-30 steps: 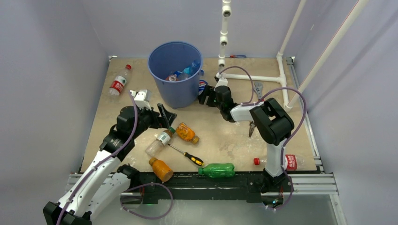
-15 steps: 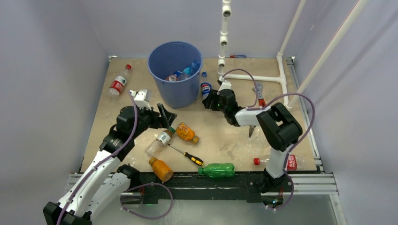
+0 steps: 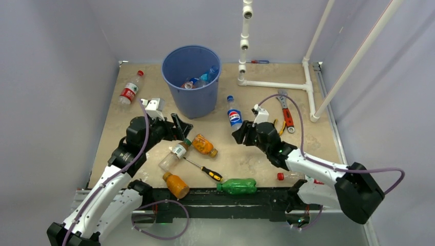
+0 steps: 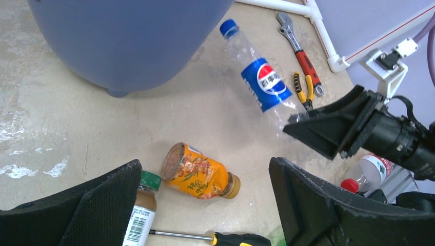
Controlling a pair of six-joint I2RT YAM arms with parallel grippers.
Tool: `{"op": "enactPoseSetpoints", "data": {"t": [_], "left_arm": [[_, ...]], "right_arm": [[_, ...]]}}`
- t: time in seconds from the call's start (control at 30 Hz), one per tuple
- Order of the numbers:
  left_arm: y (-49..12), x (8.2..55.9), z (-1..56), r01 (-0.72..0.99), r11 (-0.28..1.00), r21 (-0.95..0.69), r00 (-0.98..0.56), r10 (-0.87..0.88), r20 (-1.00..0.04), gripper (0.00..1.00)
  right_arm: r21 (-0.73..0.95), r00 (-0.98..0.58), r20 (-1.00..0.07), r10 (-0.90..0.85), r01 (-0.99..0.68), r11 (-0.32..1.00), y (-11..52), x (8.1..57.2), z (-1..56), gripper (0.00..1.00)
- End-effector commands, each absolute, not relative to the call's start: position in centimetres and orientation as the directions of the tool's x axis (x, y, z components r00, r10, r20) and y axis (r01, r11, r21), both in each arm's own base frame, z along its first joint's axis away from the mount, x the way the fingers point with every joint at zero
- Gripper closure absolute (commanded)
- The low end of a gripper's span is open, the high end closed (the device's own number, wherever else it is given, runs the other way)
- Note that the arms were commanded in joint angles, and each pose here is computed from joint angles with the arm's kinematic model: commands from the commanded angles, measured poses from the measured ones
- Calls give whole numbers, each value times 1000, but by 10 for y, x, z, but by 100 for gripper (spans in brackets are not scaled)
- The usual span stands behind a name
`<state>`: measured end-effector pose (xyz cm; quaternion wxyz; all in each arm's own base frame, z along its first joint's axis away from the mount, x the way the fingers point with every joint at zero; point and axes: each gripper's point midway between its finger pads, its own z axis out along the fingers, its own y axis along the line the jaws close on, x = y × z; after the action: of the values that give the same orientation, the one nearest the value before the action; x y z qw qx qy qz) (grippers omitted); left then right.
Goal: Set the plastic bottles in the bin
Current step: Move the plastic bottle to the center of the board.
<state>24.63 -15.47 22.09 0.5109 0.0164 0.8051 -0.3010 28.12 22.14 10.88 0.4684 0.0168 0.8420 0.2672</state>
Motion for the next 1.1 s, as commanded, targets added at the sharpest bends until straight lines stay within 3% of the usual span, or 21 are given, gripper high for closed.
{"op": "enactPoseSetpoints", "data": {"t": [0.0, 0.27, 0.4, 0.53, 1.07], "left_arm": [[-157, 246, 232, 355, 795, -492, -456, -312, -834, 5], [-158, 245, 231, 356, 793, -494, -457, -313, -833, 5], [-159, 245, 229, 359, 790, -497, -467, -309, -829, 5], [-160, 245, 228, 360, 789, -498, -472, -306, -827, 5], [-161, 244, 224, 363, 788, -498, -484, -297, -823, 5]], "right_arm": [[447, -664, -711, 231, -173, 878, 216, 238, 83, 55], [513, -724, -641, 253, -159, 844, 210, 202, 73, 48], [513, -729, -635, 255, -152, 845, 212, 203, 76, 23], [482, -698, -672, 249, -157, 862, 211, 213, 87, 13], [185, -709, -705, 23, -152, 971, 218, 263, 52, 7]]}}
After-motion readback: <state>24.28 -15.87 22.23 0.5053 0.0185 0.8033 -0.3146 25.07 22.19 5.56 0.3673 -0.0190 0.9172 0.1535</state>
